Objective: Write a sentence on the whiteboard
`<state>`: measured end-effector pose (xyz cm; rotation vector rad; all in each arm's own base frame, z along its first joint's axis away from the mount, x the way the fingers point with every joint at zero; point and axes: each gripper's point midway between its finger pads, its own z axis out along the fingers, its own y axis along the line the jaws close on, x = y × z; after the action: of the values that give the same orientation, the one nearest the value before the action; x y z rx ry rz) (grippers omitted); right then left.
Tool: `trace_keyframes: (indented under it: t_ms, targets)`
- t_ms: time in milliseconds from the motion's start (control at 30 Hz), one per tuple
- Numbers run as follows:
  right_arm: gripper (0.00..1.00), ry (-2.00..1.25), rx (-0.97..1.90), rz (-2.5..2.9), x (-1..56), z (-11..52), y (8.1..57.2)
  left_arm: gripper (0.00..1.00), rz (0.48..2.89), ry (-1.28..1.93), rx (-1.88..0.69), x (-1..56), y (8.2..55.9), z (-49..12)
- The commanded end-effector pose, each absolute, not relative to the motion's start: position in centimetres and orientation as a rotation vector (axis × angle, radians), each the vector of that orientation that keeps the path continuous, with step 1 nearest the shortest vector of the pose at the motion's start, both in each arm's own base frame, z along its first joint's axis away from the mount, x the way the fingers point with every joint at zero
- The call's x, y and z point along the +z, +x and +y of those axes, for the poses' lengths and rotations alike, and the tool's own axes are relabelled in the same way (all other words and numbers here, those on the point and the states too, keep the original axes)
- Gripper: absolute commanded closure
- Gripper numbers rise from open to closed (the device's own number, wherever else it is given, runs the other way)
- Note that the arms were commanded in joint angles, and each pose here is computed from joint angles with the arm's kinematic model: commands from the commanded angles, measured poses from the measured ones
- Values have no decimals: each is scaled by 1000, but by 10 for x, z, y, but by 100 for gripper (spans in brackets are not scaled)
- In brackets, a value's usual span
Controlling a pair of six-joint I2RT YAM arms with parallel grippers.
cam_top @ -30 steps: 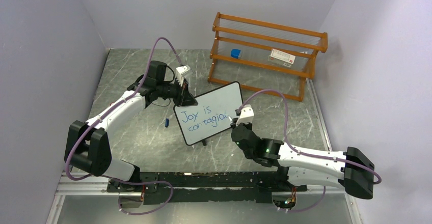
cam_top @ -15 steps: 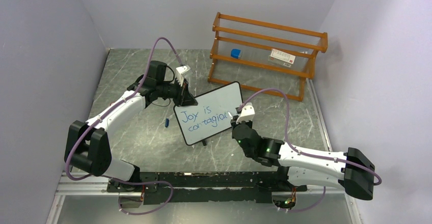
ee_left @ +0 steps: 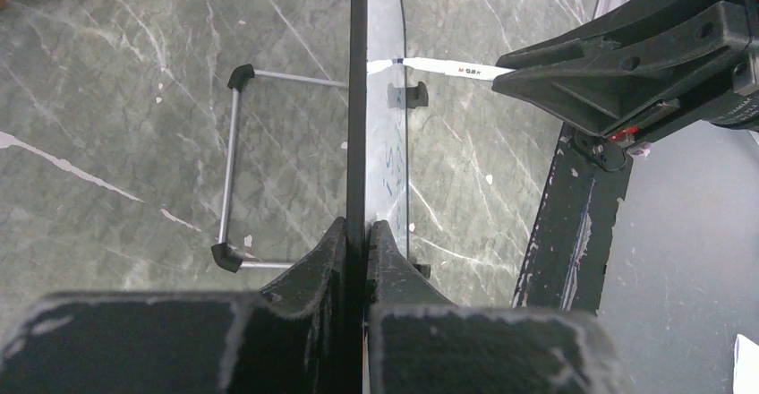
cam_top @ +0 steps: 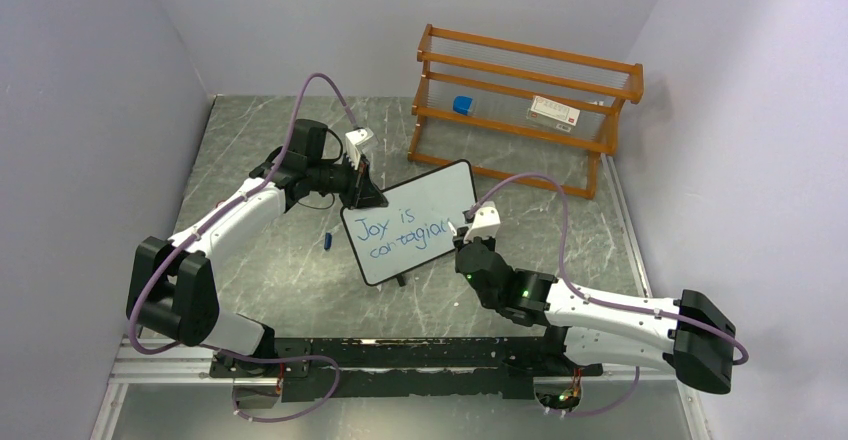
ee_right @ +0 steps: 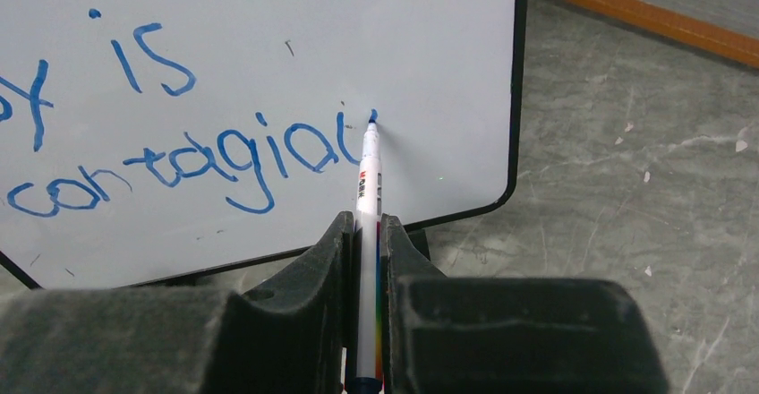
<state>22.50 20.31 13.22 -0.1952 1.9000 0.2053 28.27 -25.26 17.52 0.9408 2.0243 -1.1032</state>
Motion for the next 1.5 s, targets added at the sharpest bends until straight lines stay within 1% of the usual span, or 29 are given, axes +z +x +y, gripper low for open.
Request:
trace_keyframes:
  t_ms: [0,367,667,933,1467]
  targets:
    - [100,-215,215,1957,118,203,219,95,2154,950,-938,136,290,-233]
    - [100,-205,192,1999,106,194,214,95,2149,953,-938,137,290,-233]
    - [100,-171,168,1987,109,187,215,95,2150,952,-938,137,290,-233]
    - [100,-225,256,1961,117,200,212,95,2154,952,-937,136,290,-233]
    - [100,-217,253,1940,122,205,217,95,2152,954,-937,136,289,-233]
